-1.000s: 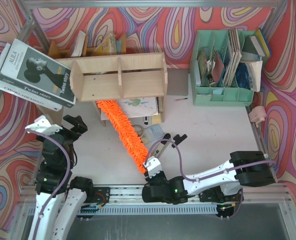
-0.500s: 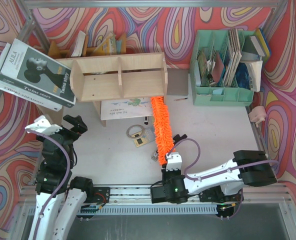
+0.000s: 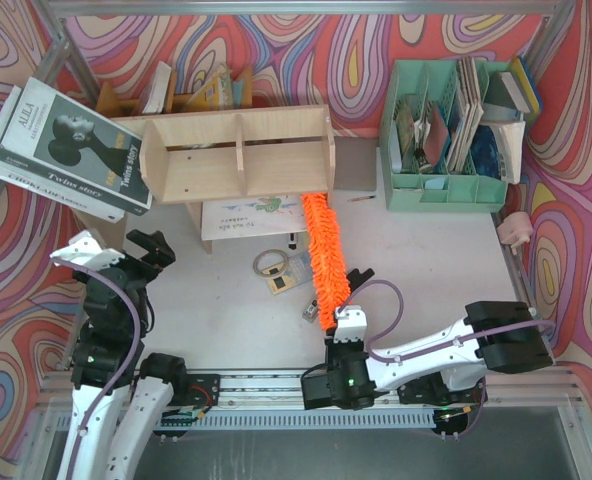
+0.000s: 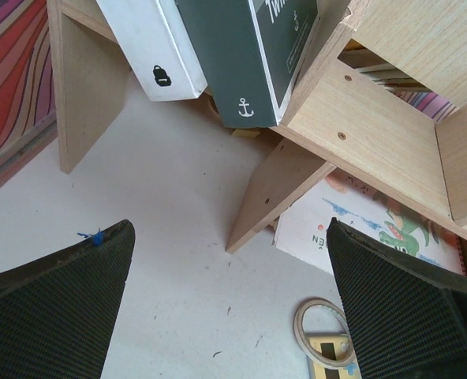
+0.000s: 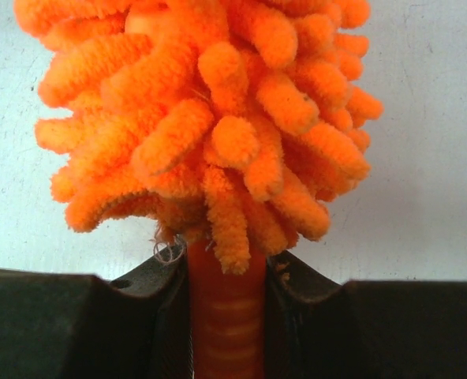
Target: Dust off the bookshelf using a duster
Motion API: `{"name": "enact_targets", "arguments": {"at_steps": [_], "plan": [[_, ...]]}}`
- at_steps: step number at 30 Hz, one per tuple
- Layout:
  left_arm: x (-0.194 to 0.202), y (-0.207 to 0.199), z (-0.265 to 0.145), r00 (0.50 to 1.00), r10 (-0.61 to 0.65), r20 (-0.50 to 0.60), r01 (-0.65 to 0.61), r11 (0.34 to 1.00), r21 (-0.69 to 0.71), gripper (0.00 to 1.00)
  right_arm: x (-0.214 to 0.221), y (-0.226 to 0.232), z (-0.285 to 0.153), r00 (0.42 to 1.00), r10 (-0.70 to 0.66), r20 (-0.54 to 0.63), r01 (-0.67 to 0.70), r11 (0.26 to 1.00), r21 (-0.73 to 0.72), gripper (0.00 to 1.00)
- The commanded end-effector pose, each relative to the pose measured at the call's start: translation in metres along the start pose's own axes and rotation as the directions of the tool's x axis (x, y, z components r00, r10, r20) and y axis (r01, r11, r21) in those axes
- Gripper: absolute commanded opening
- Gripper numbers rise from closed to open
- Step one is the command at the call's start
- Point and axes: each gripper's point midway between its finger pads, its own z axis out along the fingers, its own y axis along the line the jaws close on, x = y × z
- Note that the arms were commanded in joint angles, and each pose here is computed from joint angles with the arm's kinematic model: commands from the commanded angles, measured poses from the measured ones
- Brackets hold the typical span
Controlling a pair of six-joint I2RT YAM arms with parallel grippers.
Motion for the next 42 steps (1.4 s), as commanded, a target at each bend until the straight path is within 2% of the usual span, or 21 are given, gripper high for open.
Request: {"name": "enact_targets", "arguments": {"at_steps": [1, 7, 19, 33, 42], "plan": [[-0.002, -0.001, 0.002, 1.000, -0.015, 0.009, 0.015, 1.000, 0.003, 0.99, -0.017, 0.009, 0.002, 0.997, 0.015, 0.073, -0.012, 0.998, -0.054, 0.00], [-0.002, -0.001, 0.003, 1.000, -0.013, 0.007, 0.013, 1.000, -0.001, 0.99, -0.014, 0.010, 0.004, 0.998, 0.048, 0.035, -0.045, 0.996, -0.081, 0.00], [-0.006, 0.002, 0.000, 1.000, -0.018, 0.025, 0.018, 1.000, -0.008, 0.98, -0.012, 0.016, 0.013, 1.000, 0.019, -0.011, -0.020, 0.997, -0.076, 0.00], [-0.008, 0.004, -0.002, 0.999, -0.018, 0.036, 0.018, 1.000, -0.011, 0.99, -0.068, 0.029, -0.014, 0.998, -0.024, 0.066, 0.027, 0.999, -0.044, 0.00], [-0.009, 0.003, -0.002, 0.999, -0.021, 0.038, 0.021, 1.000, -0.007, 0.99, -0.039, 0.024, -0.008, 1.000, 0.001, -0.024, -0.002, 1.000, -0.031, 0.00]]}}
